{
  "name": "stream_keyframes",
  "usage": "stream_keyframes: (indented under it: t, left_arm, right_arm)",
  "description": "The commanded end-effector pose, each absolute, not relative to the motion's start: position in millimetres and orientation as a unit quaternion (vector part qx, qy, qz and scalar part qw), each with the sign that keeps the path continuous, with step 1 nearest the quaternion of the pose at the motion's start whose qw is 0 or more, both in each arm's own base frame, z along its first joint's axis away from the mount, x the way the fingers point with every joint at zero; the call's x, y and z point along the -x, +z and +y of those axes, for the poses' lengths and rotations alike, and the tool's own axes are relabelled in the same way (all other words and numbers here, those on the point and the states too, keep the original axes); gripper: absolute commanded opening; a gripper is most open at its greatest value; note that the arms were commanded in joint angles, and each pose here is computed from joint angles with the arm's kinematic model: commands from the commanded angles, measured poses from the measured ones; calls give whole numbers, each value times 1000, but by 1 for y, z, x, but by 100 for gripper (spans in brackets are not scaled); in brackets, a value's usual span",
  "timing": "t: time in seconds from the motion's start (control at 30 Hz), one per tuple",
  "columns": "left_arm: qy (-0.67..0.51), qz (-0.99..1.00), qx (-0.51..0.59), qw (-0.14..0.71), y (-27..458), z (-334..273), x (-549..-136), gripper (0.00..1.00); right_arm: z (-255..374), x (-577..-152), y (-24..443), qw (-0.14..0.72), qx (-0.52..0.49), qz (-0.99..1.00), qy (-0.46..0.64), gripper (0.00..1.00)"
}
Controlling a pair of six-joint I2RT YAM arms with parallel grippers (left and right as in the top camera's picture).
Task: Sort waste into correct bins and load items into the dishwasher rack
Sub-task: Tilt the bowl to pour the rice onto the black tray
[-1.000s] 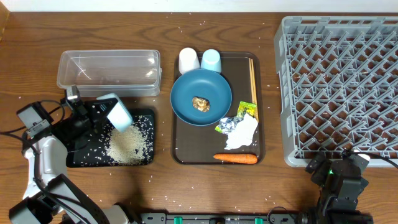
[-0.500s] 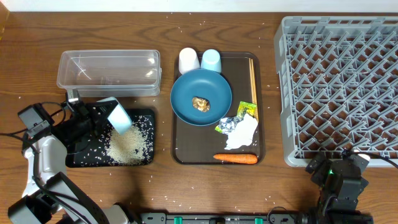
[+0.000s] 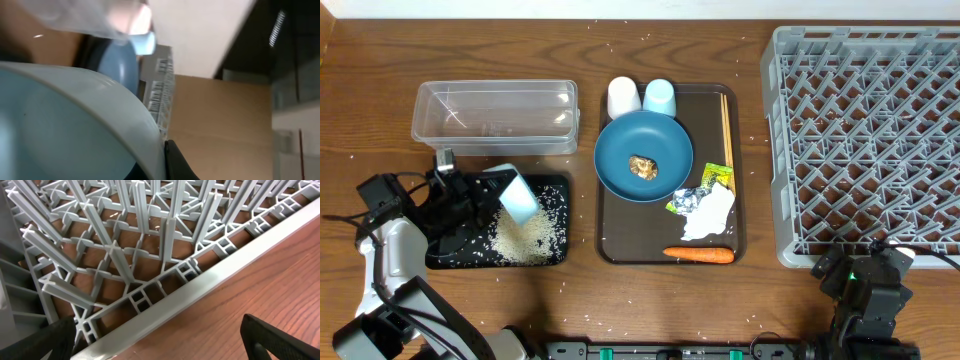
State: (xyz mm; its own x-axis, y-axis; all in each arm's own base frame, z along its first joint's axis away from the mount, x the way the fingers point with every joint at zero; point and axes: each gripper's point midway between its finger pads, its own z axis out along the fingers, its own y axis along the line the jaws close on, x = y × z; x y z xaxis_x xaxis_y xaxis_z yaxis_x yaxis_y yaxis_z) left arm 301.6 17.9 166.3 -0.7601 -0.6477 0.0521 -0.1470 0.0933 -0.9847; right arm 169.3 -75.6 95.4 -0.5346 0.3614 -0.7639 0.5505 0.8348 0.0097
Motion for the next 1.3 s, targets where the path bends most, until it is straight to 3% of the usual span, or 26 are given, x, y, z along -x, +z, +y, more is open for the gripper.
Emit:
stream_keyframes:
  t: [0.0, 0.1, 0.3, 0.43, 0.57, 0.7, 1.13, 1.27]
  left_arm:
    - [-614, 712, 243, 239, 173, 22, -305, 6]
    - [-562, 747, 273, 229, 150, 29, -307, 6]
    - [-619, 708, 251, 230, 173, 21, -305, 6]
    - [-523, 768, 302, 213, 133, 35, -305, 6]
    - [-582, 736, 283, 201, 152, 19, -296, 6]
    - [-539, 762, 301, 196, 135, 26, -297, 6]
    - [-638, 696, 220, 246, 183, 15, -299, 6]
    - [-656, 678, 258, 211, 186, 17, -302, 6]
  right_arm:
    - [-78, -169, 101, 409, -263, 865, -124, 99]
    - [-78, -169, 101, 409, -263, 865, -124, 99]
    - [-78, -169, 101, 409, -263, 865, -124, 99]
    - [-78, -169, 101, 409, -263, 865, -124, 99]
    - [-78, -169, 101, 409, -263, 865, -124, 99]
    - [-78, -169, 101, 409, -263, 865, -124, 99]
    - [-78, -169, 101, 409, -263, 865, -124, 99]
    - [-78, -169, 101, 409, -263, 865, -124, 99]
